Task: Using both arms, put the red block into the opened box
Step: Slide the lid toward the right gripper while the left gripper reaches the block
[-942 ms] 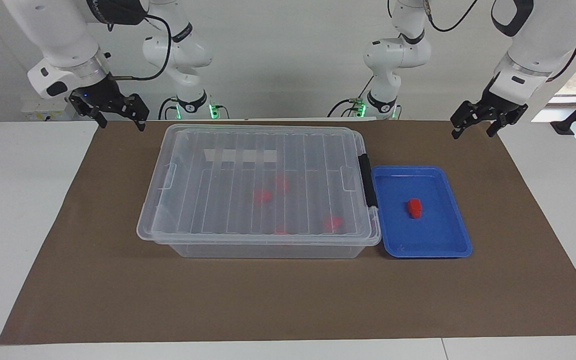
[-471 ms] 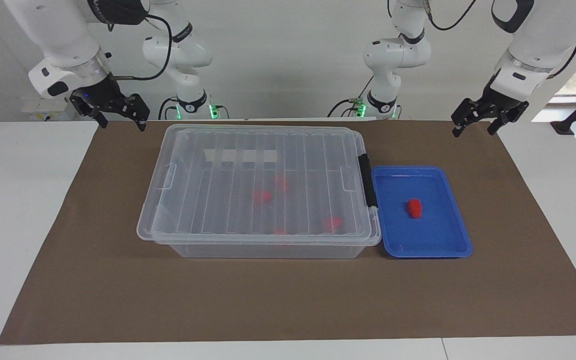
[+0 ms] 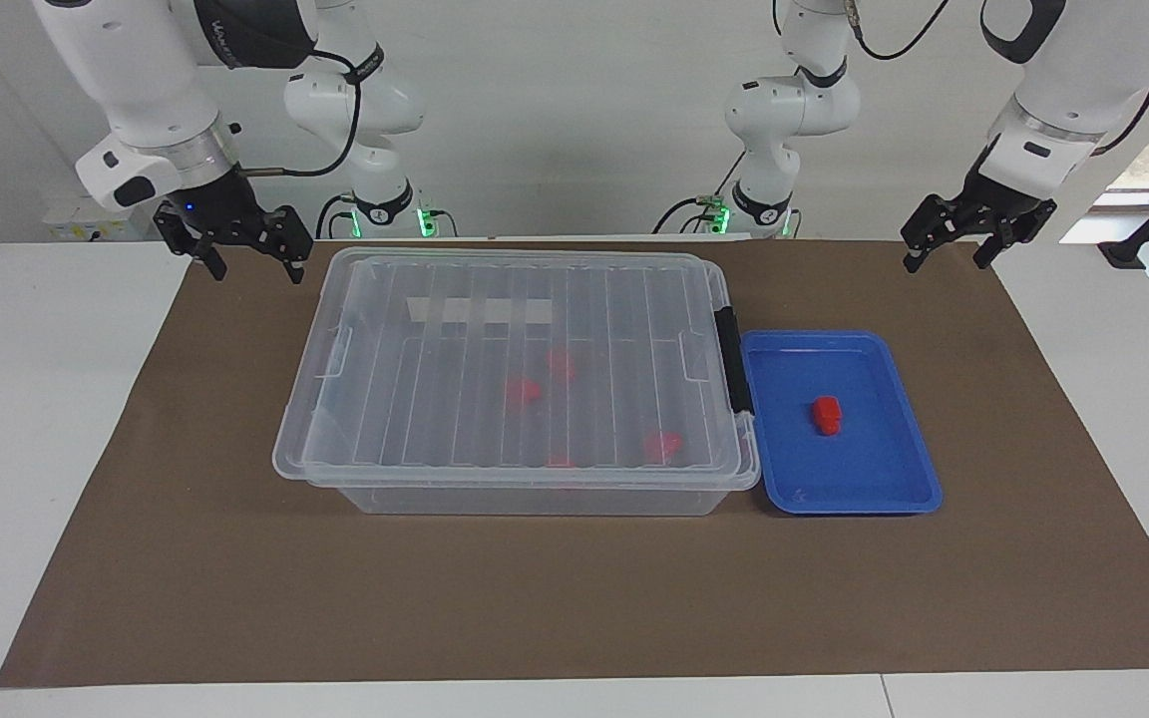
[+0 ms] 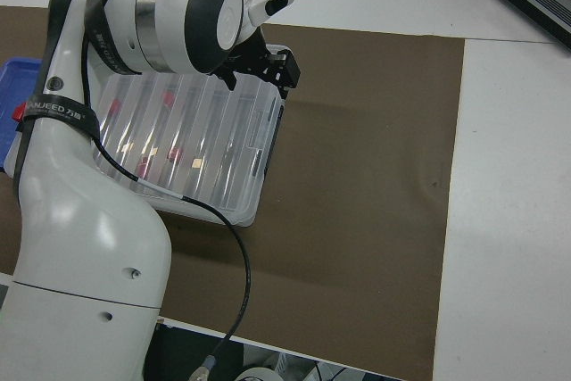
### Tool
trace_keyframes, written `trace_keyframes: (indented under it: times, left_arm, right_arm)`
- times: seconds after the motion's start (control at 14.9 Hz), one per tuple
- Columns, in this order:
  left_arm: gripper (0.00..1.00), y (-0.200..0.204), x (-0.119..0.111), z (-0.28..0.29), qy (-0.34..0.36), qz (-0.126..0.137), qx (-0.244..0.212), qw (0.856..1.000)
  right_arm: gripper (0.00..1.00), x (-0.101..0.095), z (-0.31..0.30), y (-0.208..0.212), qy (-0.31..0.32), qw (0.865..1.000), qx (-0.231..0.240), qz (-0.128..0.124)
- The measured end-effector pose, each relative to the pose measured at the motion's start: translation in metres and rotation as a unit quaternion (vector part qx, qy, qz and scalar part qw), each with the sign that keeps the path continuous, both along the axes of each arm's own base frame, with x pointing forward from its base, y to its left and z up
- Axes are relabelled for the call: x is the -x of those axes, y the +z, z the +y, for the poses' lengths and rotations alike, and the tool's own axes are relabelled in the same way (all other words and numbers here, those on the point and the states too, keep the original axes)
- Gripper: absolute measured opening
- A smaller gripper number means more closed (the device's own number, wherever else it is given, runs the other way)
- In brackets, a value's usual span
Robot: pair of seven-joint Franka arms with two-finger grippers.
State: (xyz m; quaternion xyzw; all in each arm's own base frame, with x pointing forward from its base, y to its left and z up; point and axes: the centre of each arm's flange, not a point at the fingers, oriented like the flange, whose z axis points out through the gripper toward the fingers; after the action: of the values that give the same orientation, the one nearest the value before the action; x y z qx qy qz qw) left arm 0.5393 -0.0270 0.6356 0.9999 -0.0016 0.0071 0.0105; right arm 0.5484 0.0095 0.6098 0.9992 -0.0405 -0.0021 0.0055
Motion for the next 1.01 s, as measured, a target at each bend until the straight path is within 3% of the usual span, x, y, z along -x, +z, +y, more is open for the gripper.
trace_keyframes:
  times: [0.47,0.74,1.01]
  left_arm:
    - [0.99,-0.012,-0.009,0.002,-0.009,0.004,-0.009,1.000]
    - [1.00,-0.015,-0.010,0.001,-0.040,0.003,-0.009,0.999]
    - [1.00,-0.036,-0.019,-0.004,-0.049,-0.025,-0.009,0.998]
  right_arm:
    - [1.00,-0.021,0.022,-0.090,0.020,1.000,-0.002,0.009]
    - [1.00,-0.016,0.022,-0.126,0.020,0.999,-0.002,0.029]
    - [1.00,-0.006,0.001,-0.145,0.002,0.999,-0.001,0.043]
